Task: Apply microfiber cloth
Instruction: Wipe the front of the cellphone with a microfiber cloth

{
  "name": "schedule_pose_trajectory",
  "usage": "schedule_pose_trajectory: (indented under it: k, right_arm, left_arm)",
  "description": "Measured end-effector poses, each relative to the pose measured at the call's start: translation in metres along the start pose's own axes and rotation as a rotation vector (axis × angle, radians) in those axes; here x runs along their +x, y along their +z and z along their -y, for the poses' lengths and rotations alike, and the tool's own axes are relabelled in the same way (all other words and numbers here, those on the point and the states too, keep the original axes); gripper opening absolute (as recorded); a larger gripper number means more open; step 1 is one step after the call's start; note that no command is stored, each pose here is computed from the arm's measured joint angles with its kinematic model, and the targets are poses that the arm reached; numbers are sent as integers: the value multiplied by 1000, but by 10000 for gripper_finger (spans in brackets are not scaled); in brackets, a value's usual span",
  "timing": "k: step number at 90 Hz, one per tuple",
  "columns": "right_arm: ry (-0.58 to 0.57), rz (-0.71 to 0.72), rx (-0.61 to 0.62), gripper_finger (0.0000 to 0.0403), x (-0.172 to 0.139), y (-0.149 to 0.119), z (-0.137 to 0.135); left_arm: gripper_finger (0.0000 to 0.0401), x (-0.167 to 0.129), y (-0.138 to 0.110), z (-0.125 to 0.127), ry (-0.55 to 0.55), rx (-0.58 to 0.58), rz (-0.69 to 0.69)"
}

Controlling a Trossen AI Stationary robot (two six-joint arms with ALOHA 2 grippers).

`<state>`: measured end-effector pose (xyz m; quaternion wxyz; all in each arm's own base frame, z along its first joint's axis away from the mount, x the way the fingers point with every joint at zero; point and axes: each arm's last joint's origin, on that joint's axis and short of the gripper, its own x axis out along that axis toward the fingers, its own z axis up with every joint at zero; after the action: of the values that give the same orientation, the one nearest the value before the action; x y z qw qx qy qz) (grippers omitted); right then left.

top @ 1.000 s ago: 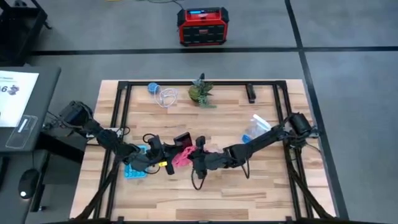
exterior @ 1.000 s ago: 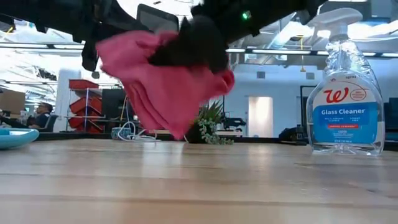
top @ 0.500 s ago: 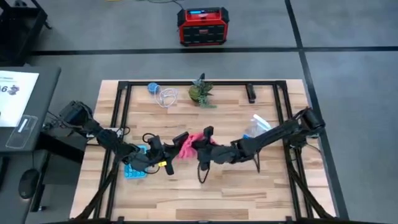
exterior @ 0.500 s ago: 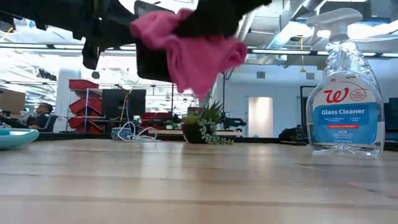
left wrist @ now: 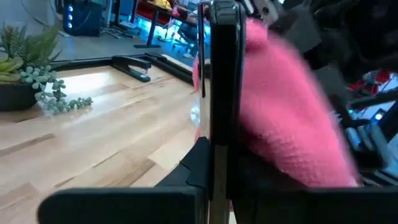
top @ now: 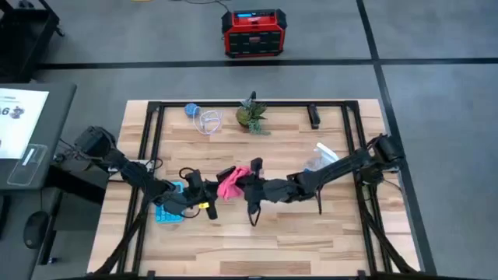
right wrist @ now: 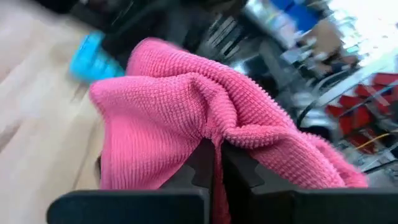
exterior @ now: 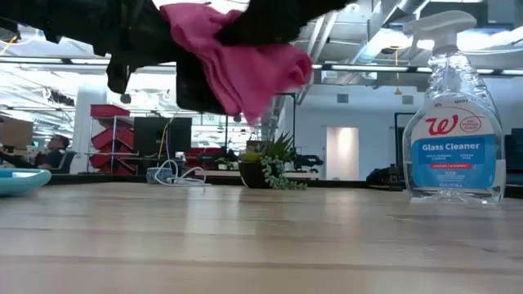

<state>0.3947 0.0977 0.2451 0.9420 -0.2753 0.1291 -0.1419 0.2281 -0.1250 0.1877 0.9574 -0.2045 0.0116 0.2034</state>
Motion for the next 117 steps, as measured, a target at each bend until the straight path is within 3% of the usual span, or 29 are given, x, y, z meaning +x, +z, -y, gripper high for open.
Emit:
schedule_pose_trajectory:
  k: [11,32,48,54,72,82,91,101,117]
  right_arm:
    - [9,67,41,0,-1,7,4]
    - [143,10,-16,0,1,-5,-7]
    - [-21,31,9,0,-3,7,6]
    - [-22,21,10,0,-4,7,8]
    - [202,-193,72,0,-7,-21,-9]
    - [240,-337,86,0,-8,-41,-19]
    - [268,-380,82,0,-10,-54,-30]
    - [278,-366,92,0,-11,-54,-33]
    - [259,-201,142,0,-8,-35,-33]
  left_arm:
    - [13,0,-1,0,-11,5,-10]
    - [13,0,-2,0,-14,16,-19]
    - [13,0,-1,0,-7,12,-13]
    - [13,0,-2,0,-6,18,-14]
    - [13,0,-3,-3,30,59,-10]
    - [13,0,-3,-3,36,58,-3]
    - [13,0,-1,-2,36,59,6]
    - [13,0,0,-2,40,51,17]
    - [13,0,2,0,36,34,33]
